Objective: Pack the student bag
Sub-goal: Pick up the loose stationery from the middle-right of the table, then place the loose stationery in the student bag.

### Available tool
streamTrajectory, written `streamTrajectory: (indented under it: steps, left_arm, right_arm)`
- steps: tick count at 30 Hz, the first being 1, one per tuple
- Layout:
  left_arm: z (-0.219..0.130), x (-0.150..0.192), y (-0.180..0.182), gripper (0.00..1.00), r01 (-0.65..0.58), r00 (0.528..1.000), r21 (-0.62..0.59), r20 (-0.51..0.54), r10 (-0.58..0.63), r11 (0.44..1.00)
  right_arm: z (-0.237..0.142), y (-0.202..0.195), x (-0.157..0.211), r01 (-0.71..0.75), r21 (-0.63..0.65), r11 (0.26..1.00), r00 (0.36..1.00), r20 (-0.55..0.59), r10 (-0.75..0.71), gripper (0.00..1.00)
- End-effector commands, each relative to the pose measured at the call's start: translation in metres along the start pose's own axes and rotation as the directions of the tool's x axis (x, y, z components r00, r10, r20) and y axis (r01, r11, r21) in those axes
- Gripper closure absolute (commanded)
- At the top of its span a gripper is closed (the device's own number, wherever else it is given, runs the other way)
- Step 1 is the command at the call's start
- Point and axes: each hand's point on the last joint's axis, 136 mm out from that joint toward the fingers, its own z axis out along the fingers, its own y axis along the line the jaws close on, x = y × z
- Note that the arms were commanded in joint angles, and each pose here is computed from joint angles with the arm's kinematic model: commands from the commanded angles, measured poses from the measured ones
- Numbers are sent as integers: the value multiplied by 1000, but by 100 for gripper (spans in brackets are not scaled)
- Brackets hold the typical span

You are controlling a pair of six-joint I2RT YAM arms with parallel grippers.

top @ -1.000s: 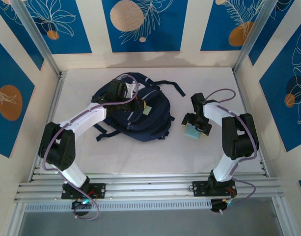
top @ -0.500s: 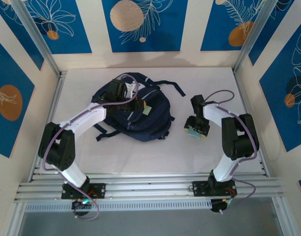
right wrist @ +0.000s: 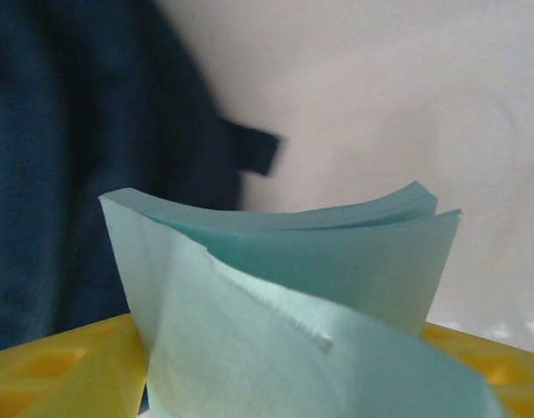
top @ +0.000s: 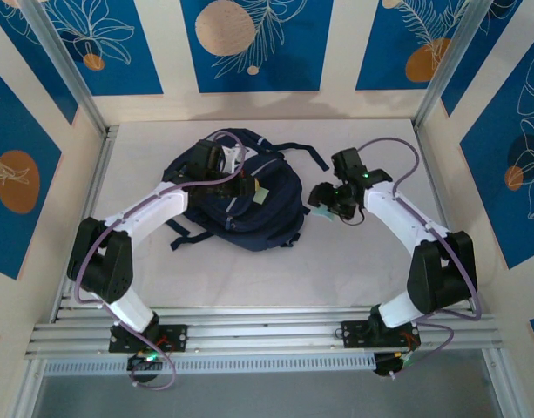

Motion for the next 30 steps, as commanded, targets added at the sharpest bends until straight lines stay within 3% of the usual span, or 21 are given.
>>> streamTrajectory:
  steps: [1, 9, 14, 18, 21, 26, 30]
  left_arm:
    - [-23, -25, -52, 100, -78, 995, 133, 69, 69, 988]
    - [-27, -32, -60, 100, -70, 994, 165, 97, 55, 984]
    - [-30, -36, -62, 100, -77, 992, 157, 109, 60, 985]
    - [-28, -37, -62, 100, -74, 992, 158, 108, 57, 985]
    - [-26, -37, -61, 100, -67, 993, 162, 105, 51, 984]
    - [-23, -34, -59, 100, -54, 995, 164, 93, 39, 985]
    - [-19, -29, -60, 100, -45, 996, 167, 80, 32, 985]
  right_arm:
    - [4, 55, -3, 24, -131, 991, 1000, -17, -26, 30]
    - [41, 130, -13, 70, -208, 976, 994, -68, -86, 26]
    - [48, 140, -11, 51, -238, 970, 993, -94, -75, 10]
    - [42, 137, -12, 23, -307, 952, 995, -84, -51, 9]
    - [41, 137, -9, -16, -383, 923, 995, -101, -25, 19]
    - [43, 145, -3, -49, -442, 896, 991, -135, -13, 57]
    - [37, 155, -3, -41, -473, 880, 991, -132, -24, 72]
